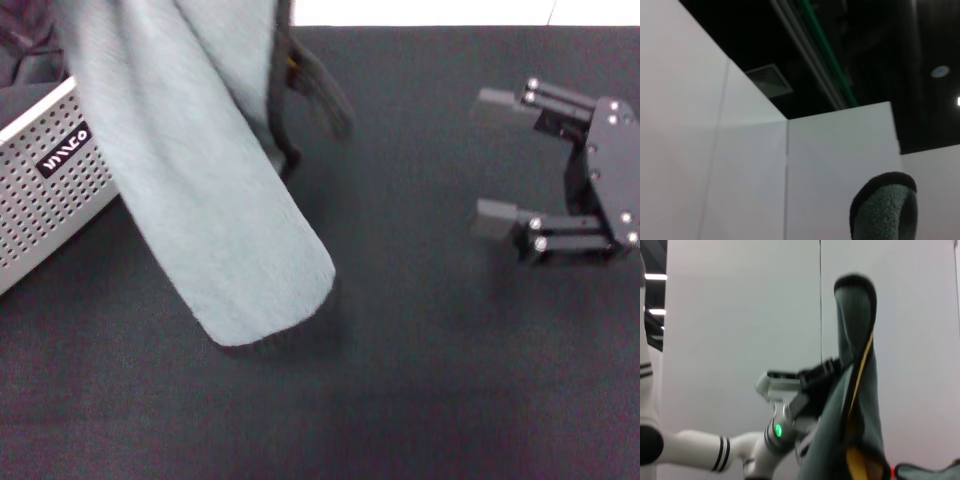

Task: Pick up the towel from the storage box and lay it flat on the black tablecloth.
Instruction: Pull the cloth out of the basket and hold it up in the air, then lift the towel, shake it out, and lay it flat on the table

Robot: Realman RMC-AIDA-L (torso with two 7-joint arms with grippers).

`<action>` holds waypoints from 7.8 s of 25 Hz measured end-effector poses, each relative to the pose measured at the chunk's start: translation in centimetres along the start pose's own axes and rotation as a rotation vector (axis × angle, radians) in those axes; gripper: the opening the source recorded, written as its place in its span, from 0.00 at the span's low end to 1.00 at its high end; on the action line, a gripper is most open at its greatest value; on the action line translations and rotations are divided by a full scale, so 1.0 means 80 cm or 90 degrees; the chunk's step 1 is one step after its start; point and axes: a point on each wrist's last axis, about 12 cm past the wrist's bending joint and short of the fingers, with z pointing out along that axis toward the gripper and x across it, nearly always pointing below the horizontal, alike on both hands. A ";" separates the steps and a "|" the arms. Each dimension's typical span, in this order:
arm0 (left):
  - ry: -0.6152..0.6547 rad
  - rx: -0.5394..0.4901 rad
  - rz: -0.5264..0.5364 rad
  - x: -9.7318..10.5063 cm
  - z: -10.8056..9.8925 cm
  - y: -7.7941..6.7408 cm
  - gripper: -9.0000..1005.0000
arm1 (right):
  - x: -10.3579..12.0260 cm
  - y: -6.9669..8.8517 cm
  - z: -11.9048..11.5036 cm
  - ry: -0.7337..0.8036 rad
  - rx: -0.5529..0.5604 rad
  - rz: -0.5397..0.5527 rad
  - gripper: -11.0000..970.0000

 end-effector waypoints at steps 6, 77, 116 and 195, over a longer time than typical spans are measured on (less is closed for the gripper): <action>0.017 0.026 -0.022 0.040 0.011 -0.011 0.04 | -0.010 -0.001 0.002 -0.037 0.002 -0.007 0.90; 0.045 -0.018 -0.111 0.132 -0.042 -0.050 0.27 | -0.203 -0.094 0.026 0.209 -0.011 0.067 0.02; 0.107 0.321 -0.040 0.117 0.070 -0.026 0.34 | -0.202 -0.016 0.113 0.525 -0.219 -0.305 0.02; 0.024 0.223 0.031 0.138 0.063 -0.028 0.34 | -0.241 -0.030 0.123 0.585 -0.274 -0.215 0.02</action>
